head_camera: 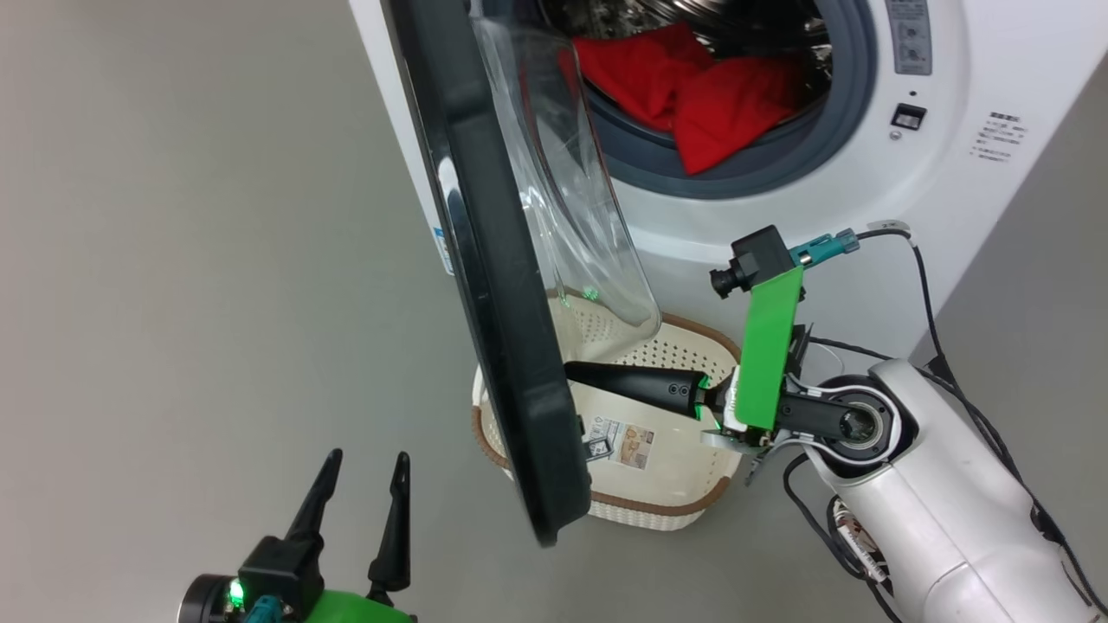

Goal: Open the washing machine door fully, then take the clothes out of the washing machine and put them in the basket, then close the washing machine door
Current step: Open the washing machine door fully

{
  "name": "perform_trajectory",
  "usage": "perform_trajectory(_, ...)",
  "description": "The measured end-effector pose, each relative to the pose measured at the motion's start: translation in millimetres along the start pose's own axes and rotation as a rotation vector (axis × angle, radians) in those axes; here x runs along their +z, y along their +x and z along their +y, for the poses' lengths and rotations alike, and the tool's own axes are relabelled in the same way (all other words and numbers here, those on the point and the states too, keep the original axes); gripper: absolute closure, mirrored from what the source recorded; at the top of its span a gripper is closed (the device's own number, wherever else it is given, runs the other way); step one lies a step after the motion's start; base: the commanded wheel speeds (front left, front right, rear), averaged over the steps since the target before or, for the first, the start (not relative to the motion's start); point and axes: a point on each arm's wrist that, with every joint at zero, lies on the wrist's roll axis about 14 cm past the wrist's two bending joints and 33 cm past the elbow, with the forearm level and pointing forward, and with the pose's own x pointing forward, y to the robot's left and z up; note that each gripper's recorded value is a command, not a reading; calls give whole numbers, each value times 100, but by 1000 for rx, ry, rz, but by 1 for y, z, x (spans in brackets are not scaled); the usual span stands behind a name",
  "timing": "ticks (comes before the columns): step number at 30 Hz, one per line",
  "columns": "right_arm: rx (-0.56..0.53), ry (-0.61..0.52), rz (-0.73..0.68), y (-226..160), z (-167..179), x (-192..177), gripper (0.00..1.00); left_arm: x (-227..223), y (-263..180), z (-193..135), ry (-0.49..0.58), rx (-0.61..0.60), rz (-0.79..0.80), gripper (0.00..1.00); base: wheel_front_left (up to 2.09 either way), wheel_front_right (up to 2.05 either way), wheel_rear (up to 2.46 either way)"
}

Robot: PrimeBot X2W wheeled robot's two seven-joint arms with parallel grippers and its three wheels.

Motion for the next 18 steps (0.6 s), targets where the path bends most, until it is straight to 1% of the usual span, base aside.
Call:
perform_trajectory(9, 22, -28, 69, 26, 11, -15, 100, 7, -11, 20, 3, 64, -20, 0, 0, 0, 0)
perform_trajectory(18, 59, -25, 127, 50, 21, -29, 100, 9, -22, 39, 8, 129, -26, 0, 0, 0, 0)
